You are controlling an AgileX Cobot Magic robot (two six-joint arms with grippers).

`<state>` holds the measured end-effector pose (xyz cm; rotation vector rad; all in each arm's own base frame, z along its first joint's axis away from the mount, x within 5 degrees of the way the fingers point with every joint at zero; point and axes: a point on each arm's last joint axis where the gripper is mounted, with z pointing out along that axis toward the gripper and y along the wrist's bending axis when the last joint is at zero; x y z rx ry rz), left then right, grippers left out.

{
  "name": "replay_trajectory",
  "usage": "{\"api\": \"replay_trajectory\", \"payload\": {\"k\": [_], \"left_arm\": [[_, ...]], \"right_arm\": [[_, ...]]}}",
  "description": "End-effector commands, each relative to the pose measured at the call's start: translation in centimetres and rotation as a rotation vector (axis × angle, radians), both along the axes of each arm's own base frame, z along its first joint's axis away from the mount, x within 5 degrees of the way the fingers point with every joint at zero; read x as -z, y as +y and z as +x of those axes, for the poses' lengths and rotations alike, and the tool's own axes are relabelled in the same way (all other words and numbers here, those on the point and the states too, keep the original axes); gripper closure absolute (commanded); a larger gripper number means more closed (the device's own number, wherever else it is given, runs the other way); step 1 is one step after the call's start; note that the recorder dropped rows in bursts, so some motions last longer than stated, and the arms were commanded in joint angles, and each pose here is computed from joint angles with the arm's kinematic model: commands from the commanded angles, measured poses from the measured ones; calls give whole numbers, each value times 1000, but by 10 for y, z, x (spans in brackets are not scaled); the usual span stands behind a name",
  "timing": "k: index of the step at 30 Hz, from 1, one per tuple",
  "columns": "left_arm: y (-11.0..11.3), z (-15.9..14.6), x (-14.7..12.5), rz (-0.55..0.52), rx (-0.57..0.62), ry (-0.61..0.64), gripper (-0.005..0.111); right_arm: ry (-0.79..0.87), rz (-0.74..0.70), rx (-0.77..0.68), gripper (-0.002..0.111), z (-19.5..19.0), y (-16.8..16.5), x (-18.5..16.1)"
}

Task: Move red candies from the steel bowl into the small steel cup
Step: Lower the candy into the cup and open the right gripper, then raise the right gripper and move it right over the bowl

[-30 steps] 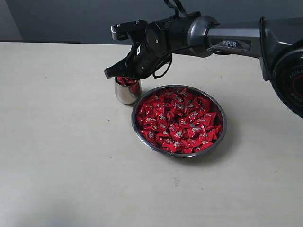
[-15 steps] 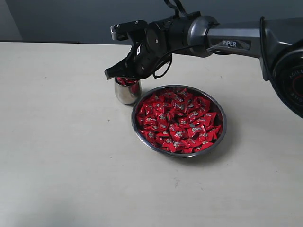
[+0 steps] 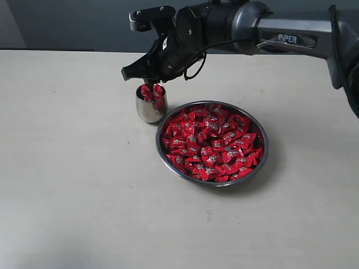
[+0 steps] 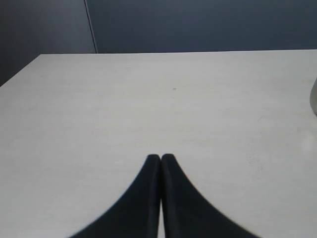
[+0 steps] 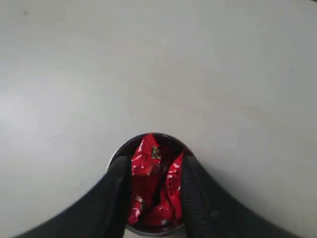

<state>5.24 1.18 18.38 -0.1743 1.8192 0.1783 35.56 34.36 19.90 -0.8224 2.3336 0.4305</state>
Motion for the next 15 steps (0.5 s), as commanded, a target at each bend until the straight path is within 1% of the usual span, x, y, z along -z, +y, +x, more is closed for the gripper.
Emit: {"api": "replay_trajectory", "payload": {"k": [1, 3, 5, 8, 10, 13, 15], "left_arm": [[0, 0, 0, -5, 5, -12, 106], [0, 0, 0, -5, 5, -12, 106], [0, 0, 0, -5, 5, -12, 106], [0, 0, 0, -5, 5, -12, 106], [0, 0, 0, -5, 5, -12, 106], [0, 0, 0, -5, 5, -12, 106], [0, 0, 0, -5, 5, -12, 106]], "right_arm": [[-77, 14, -13, 74, 0, -5, -28], [-121, 0, -25, 75, -2, -9, -42], [-164, -19, -36, 82, -2, -13, -52], [-181, -23, -32, 98, -3, -17, -62], [-162, -24, -6, 109, 1, -24, -63], [-127, -3, 79, 109, 8, -44, -62], [-142, 16, 110, 109, 9, -60, -63]]}}
